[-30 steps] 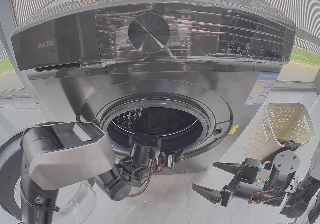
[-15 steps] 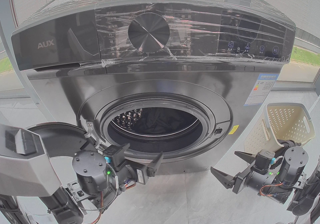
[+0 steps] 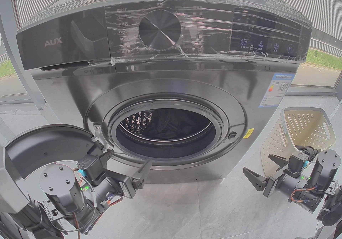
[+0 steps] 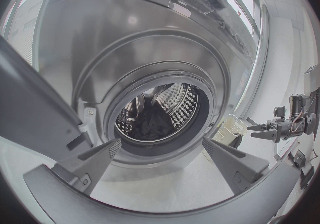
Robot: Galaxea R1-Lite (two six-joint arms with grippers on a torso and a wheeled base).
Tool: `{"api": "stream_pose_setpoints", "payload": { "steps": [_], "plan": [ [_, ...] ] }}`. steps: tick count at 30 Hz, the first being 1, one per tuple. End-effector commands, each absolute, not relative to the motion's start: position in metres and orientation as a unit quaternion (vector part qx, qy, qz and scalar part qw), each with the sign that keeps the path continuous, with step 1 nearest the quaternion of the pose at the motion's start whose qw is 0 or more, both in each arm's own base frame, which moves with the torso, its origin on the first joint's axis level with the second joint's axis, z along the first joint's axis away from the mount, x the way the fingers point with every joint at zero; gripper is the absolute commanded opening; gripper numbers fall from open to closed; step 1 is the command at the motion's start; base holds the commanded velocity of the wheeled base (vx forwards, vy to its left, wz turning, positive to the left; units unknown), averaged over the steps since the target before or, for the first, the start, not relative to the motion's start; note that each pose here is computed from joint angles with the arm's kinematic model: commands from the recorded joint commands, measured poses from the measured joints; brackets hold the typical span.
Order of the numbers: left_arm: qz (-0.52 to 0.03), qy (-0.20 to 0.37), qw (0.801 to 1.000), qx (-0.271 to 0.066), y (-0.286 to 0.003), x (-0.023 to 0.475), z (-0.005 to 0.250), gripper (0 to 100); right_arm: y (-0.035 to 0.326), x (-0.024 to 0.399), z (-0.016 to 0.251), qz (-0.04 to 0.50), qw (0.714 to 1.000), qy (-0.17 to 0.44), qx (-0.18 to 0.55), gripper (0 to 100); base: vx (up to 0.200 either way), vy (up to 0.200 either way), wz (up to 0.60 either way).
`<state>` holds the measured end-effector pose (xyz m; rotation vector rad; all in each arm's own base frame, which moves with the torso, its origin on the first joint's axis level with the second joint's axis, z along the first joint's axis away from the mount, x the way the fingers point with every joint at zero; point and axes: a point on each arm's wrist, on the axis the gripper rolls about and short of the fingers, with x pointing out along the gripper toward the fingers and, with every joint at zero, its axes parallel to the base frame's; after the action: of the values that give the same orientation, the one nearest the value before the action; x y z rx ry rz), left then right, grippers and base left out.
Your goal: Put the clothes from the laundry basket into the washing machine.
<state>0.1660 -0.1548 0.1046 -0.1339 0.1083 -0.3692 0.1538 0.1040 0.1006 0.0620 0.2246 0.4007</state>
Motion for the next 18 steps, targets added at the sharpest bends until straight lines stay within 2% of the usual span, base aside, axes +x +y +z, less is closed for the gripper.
{"api": "stream_pose_setpoints", "payload": {
  "steps": [1, 6, 9, 14, 18],
  "plan": [
    [-0.179, 0.046, 0.98, -0.07, -0.14, 0.154, 0.111, 100, 0.095, 0.143, 0.106, 0.19, 0.975, 0.112, 0.032, 100, -0.2, 0.0, 0.0],
    [-0.179, 0.016, 0.981, -0.078, -0.122, 0.141, 0.126, 100, 0.085, 0.129, 0.108, 0.184, 0.973, 0.139, 0.019, 100, -0.2, 0.0, 0.0],
    [-0.178, 0.007, 0.982, -0.068, -0.111, 0.132, 0.129, 100, 0.078, 0.12, 0.11, 0.16, 0.977, 0.143, 0.014, 100, -0.2, 0.0, 0.0],
    [-0.159, -0.018, 0.984, -0.081, -0.094, 0.123, 0.143, 100, 0.067, 0.108, 0.114, 0.127, 0.981, 0.143, 0.034, 100, -0.2, 0.0, 0.0],
    [-0.146, -0.017, 0.986, -0.079, -0.079, 0.113, 0.148, 100, 0.059, 0.098, 0.118, 0.103, 0.985, 0.132, 0.046, 100, 0.0, 0.0, 0.0]
  ]
}}
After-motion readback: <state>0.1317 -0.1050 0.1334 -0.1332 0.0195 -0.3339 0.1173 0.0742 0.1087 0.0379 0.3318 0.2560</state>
